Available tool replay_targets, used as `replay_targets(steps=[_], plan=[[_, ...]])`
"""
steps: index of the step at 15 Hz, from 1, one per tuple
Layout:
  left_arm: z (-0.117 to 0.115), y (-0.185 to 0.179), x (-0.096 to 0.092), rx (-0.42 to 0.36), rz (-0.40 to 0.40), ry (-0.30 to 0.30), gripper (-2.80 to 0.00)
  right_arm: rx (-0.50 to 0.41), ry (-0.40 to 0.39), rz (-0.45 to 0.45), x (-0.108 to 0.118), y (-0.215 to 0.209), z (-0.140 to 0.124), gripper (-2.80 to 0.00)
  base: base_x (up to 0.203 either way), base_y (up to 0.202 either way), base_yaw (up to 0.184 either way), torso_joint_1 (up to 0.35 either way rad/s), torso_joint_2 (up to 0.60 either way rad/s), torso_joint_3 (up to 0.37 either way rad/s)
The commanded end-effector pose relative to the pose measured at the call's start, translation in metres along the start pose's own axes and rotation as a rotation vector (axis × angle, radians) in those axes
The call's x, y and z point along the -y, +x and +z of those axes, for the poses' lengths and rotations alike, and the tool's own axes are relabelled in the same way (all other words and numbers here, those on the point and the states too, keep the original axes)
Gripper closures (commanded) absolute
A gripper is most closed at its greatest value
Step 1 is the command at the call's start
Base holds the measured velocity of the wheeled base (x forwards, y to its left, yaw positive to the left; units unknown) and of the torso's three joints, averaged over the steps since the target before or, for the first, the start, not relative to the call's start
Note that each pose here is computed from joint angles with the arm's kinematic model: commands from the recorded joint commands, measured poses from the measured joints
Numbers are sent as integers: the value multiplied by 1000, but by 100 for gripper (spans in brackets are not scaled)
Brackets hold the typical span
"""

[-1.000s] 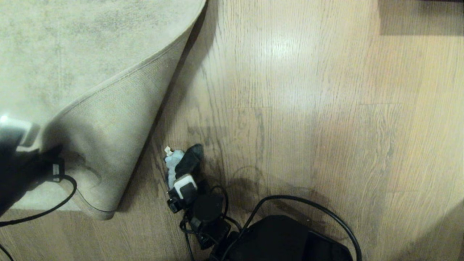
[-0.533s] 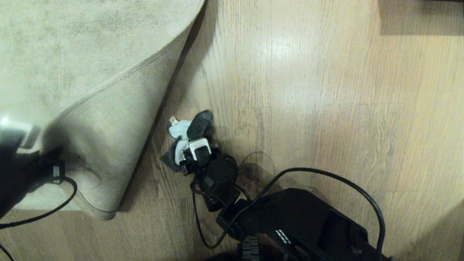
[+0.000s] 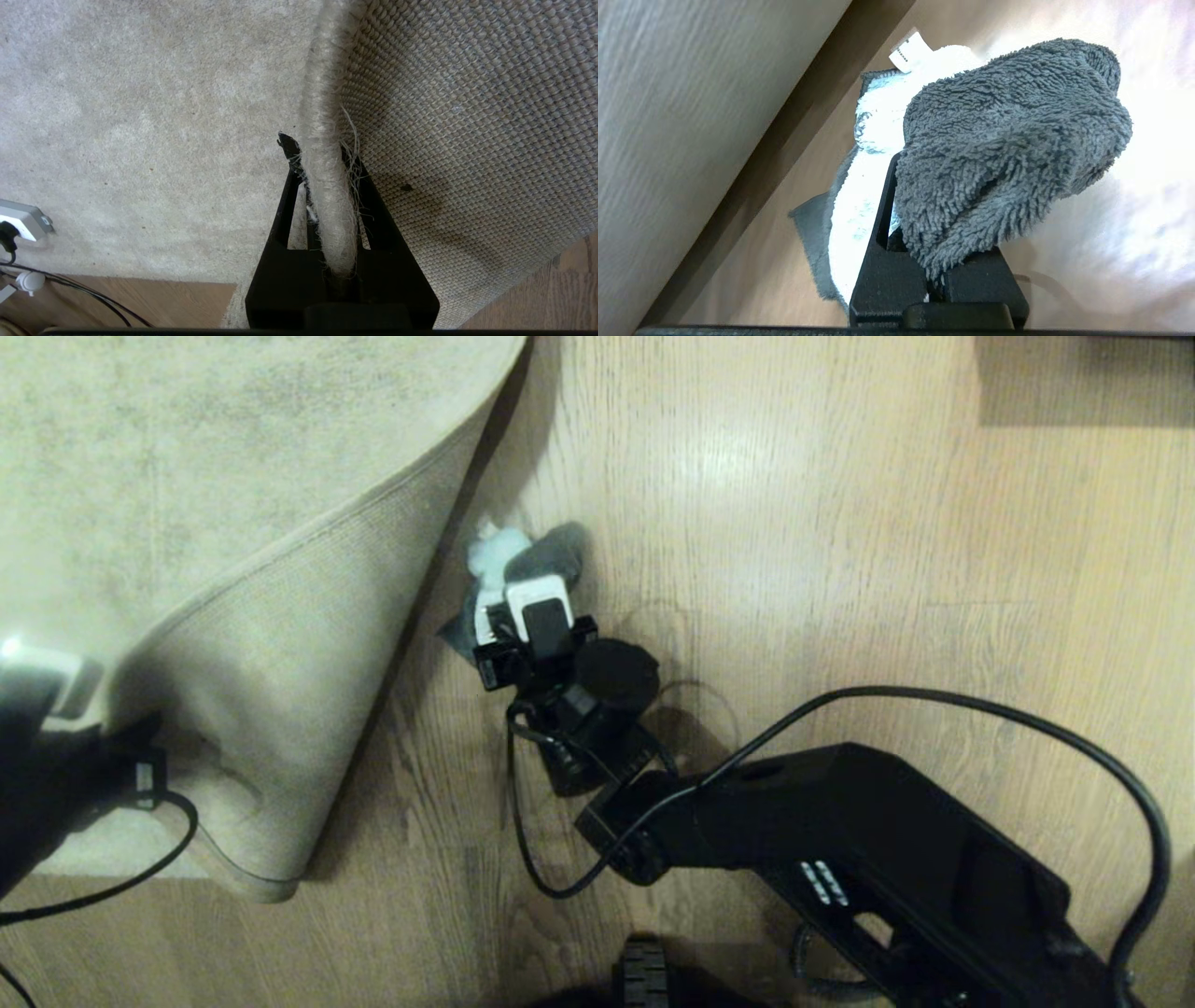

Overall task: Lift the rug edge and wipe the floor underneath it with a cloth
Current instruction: Wipe the floor under the carpet with a rag

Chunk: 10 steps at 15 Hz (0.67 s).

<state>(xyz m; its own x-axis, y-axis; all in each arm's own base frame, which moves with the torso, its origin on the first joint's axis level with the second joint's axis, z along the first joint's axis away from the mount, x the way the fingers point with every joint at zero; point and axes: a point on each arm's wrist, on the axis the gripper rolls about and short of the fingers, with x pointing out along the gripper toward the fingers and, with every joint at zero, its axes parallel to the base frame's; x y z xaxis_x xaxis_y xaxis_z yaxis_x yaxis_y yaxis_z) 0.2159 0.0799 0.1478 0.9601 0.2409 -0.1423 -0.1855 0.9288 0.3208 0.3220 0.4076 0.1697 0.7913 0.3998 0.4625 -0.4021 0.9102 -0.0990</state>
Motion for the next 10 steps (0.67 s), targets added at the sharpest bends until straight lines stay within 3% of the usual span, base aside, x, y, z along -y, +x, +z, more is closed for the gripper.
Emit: replay_targets(steps=[1, 6, 10], plan=[[1, -1, 0, 10, 2, 4, 0, 34, -3, -39, 28, 4, 38, 0, 0, 0, 0, 0, 0, 0], [1, -3, 0, 37, 12, 7, 0, -4, -62, -107, 86, -4, 49, 0, 0, 0, 0, 0, 0, 0], [-1, -5, 2, 39, 11, 8, 0, -37, -114, -184, 146, -24, 70, 0, 0, 0, 0, 0, 0, 0]])
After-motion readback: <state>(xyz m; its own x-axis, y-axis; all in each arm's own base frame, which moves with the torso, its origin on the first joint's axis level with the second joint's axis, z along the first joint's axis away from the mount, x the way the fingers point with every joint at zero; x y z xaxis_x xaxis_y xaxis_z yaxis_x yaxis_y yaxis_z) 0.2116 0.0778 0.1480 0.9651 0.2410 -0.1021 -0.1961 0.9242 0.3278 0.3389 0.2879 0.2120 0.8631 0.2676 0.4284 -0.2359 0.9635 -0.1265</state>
